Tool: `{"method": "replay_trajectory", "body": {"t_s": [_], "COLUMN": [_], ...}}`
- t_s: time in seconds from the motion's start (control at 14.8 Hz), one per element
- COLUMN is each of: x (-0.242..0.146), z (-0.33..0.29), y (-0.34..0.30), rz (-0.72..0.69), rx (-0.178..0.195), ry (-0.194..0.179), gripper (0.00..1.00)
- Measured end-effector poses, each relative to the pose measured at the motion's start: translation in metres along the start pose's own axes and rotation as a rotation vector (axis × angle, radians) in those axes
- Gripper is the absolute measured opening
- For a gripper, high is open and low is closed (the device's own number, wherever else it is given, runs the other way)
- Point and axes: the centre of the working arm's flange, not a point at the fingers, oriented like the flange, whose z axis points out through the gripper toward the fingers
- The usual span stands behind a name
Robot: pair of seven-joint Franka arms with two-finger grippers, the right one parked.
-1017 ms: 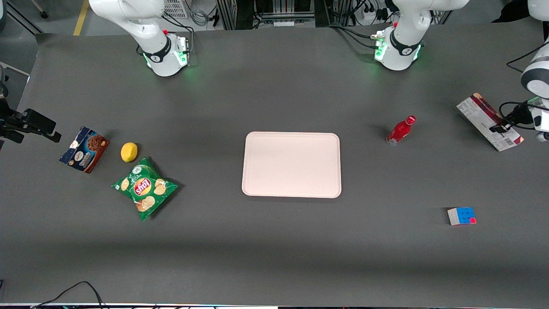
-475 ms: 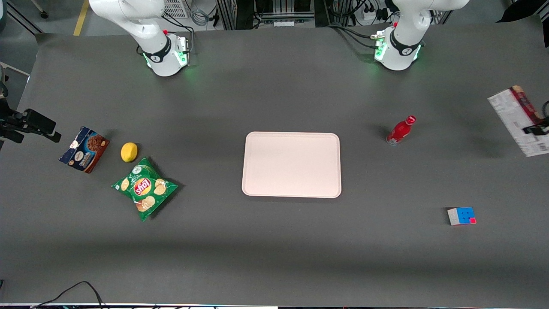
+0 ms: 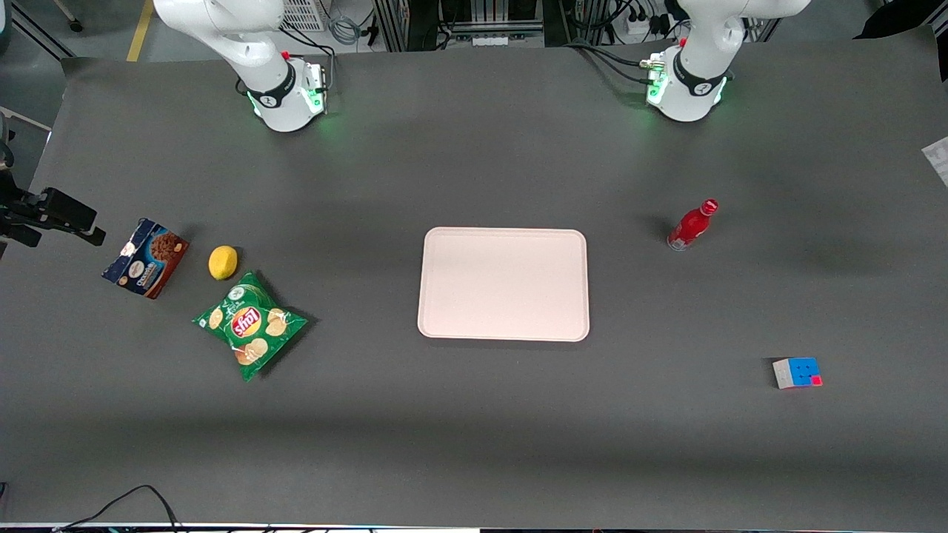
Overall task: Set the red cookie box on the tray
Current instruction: 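Carry the held cookie box over the white tray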
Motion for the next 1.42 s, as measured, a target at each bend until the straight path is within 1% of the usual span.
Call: {"method": "replay_trajectory", "body": {"t_s": [0.07, 0.14, 0.2, 0.27, 0.34, 0.41, 0.54, 0.68, 0.88, 1.08, 1.22, 1.42], "x": [0.001, 0.0, -0.002, -0.005, -0.008, -0.011, -0.017, -0.029, -0.07, -0.126, -0.162, -0.206], "z": [-0.015, -0.03, -0.045, -0.058, -0.068, -0.074, -0.078, -0.079, -0.094, -0.112, -0.116, -0.106], "y": [0.006, 0.017, 0.034, 0.056, 0.082, 0.11, 0.169, 0.231, 0.325, 0.4, 0.442, 0.495], "rz": [0.019, 0.047, 0.08, 0.121, 0.165, 0.212, 0.282, 0.308, 0.336, 0.375, 0.392, 0.385], "rx": [0.005, 0.008, 0.008, 0.007, 0.005, 0.002, -0.005, -0.016, -0.043, -0.066, -0.074, -0.076], "ry": [0.013, 0.018, 0.013, 0.0, -0.012, -0.017, -0.015, -0.014, -0.007, -0.003, -0.005, -0.018], "gripper": [0.34, 0.34, 0.34, 0.34, 0.34, 0.34, 0.34, 0.34, 0.34, 0.34, 0.34, 0.34]}}
